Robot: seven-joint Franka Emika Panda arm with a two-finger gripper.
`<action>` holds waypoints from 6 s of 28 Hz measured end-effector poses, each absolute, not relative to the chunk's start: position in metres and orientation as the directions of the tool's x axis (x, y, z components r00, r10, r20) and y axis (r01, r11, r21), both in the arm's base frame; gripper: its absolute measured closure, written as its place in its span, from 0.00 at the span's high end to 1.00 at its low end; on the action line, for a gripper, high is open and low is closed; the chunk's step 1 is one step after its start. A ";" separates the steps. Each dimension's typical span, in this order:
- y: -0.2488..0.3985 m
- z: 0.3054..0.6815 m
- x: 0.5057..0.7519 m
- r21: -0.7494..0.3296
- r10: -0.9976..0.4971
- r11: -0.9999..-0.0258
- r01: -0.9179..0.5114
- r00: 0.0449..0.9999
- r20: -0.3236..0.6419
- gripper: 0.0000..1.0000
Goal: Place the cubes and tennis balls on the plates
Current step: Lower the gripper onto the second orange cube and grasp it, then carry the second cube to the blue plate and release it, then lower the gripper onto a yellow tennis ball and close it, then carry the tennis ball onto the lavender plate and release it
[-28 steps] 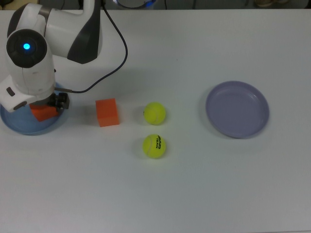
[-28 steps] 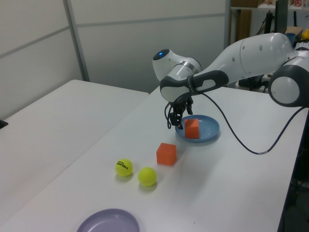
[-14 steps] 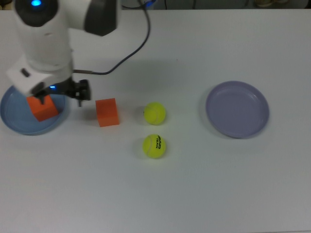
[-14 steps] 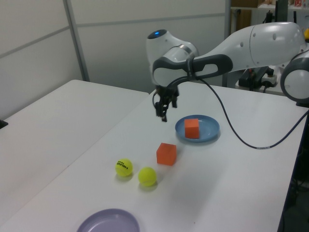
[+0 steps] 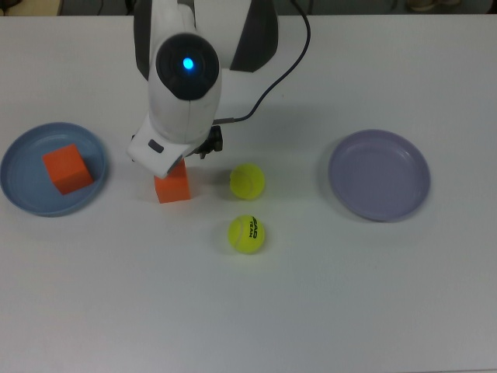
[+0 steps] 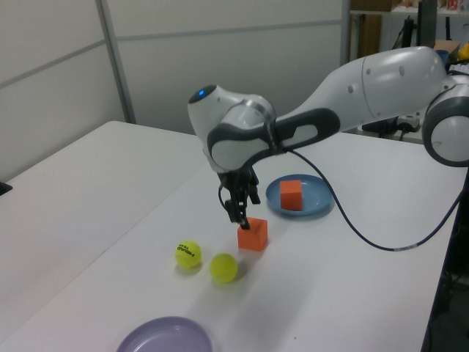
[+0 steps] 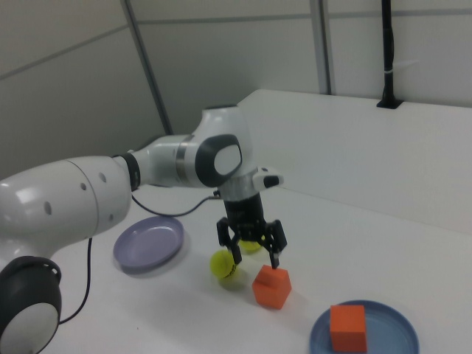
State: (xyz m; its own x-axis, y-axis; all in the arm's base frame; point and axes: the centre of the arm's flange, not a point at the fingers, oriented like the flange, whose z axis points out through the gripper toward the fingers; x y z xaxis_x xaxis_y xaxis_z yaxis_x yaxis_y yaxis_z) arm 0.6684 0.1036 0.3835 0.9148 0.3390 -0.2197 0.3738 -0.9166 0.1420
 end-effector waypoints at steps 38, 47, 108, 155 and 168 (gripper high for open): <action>-0.028 0.434 0.701 0.291 0.115 -0.948 0.130 0.991 -0.068 0.60; -0.133 0.442 0.687 0.357 -0.024 -0.934 0.004 0.997 -0.074 0.60; 0.166 0.431 0.707 0.155 0.380 -0.922 0.354 0.906 0.188 1.00; 0.246 0.334 0.695 0.217 0.565 -0.821 0.527 0.804 0.184 0.66; 0.372 0.390 0.630 0.159 0.596 -0.803 0.574 0.770 0.229 0.66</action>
State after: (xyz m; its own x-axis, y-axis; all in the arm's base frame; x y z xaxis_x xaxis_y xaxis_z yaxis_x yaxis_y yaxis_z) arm 0.6302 0.3716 0.3904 0.7698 0.5959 0.2289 0.5743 -0.8030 0.1591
